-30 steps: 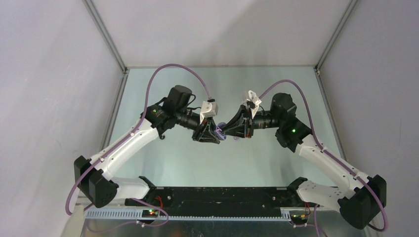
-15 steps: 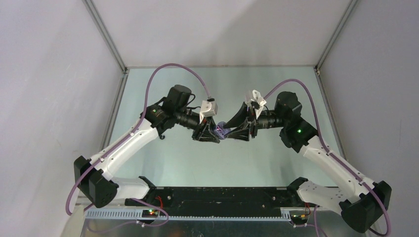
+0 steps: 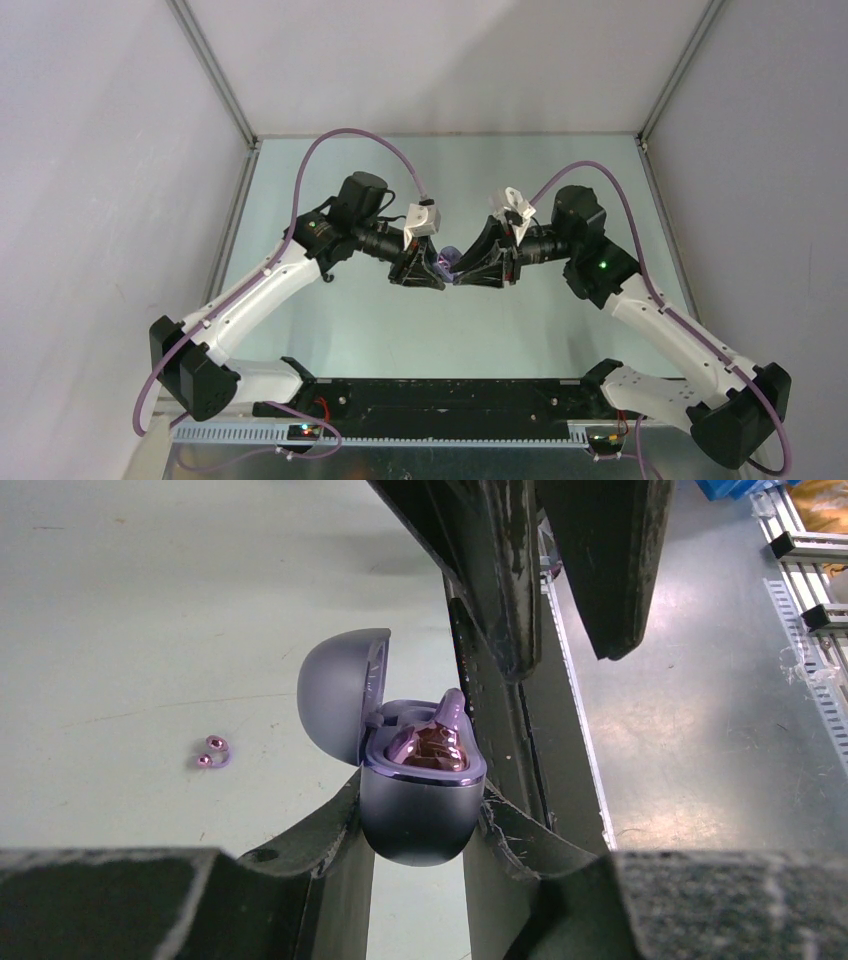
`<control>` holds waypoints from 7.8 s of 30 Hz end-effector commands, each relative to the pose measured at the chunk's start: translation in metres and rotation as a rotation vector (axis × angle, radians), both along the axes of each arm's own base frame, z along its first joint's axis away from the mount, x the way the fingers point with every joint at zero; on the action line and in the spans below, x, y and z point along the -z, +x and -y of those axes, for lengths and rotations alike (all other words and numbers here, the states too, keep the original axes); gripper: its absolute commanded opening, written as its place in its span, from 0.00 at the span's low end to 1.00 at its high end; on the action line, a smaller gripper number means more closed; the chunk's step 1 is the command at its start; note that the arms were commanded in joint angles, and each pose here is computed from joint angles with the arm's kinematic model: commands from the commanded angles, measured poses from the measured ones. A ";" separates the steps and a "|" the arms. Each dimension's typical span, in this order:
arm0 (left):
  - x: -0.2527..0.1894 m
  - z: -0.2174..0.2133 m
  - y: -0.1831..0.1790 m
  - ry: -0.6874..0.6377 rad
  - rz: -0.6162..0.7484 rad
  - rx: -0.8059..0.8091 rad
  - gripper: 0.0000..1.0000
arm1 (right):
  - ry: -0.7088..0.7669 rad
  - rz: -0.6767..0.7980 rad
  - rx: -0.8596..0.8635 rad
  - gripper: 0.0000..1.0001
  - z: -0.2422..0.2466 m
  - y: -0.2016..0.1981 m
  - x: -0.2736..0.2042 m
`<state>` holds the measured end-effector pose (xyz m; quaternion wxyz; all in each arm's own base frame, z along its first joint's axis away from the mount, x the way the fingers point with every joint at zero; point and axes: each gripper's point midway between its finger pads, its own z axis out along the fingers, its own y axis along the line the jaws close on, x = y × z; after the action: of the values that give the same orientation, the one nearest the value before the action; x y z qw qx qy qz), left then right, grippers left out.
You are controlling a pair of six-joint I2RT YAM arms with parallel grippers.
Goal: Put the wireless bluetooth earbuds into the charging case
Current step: Place the earbud in the charging case, then pick up the earbud from the center of the board.
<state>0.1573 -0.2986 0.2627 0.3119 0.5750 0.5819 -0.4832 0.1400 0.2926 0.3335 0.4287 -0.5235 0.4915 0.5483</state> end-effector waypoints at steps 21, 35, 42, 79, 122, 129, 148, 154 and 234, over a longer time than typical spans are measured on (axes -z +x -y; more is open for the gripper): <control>-0.021 0.000 -0.002 -0.054 0.044 0.012 0.07 | 0.037 0.041 0.003 0.33 -0.002 0.000 -0.021; -0.024 -0.011 0.006 -0.060 0.097 -0.048 0.07 | -0.027 0.171 0.167 0.37 0.053 0.025 -0.028; -0.030 -0.015 0.005 -0.079 0.117 -0.059 0.07 | -0.211 0.031 0.385 0.37 0.058 0.094 0.051; -0.026 -0.014 0.009 -0.078 0.119 -0.074 0.08 | -0.857 -0.491 0.562 0.39 0.052 0.151 0.288; -0.026 -0.015 0.009 -0.077 0.125 -0.082 0.08 | -0.914 -0.392 0.536 0.40 0.050 0.143 0.274; -0.026 -0.015 0.008 -0.077 0.125 -0.080 0.08 | -0.876 -0.451 0.502 0.39 0.048 0.136 0.265; -0.028 -0.015 0.009 -0.075 0.125 -0.078 0.08 | -0.985 -0.028 0.508 0.39 0.057 0.167 0.261; -0.027 -0.015 0.009 -0.074 0.127 -0.078 0.08 | -1.061 0.072 0.525 0.32 0.064 0.183 0.278; -0.025 -0.015 0.009 -0.074 0.123 -0.077 0.09 | -1.161 -0.126 0.789 0.48 0.095 0.191 0.256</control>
<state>0.1664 -0.2854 0.2776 0.3691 0.5679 0.5764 -0.4572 0.3209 0.1902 0.0438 0.1551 -0.3756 0.9109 0.0715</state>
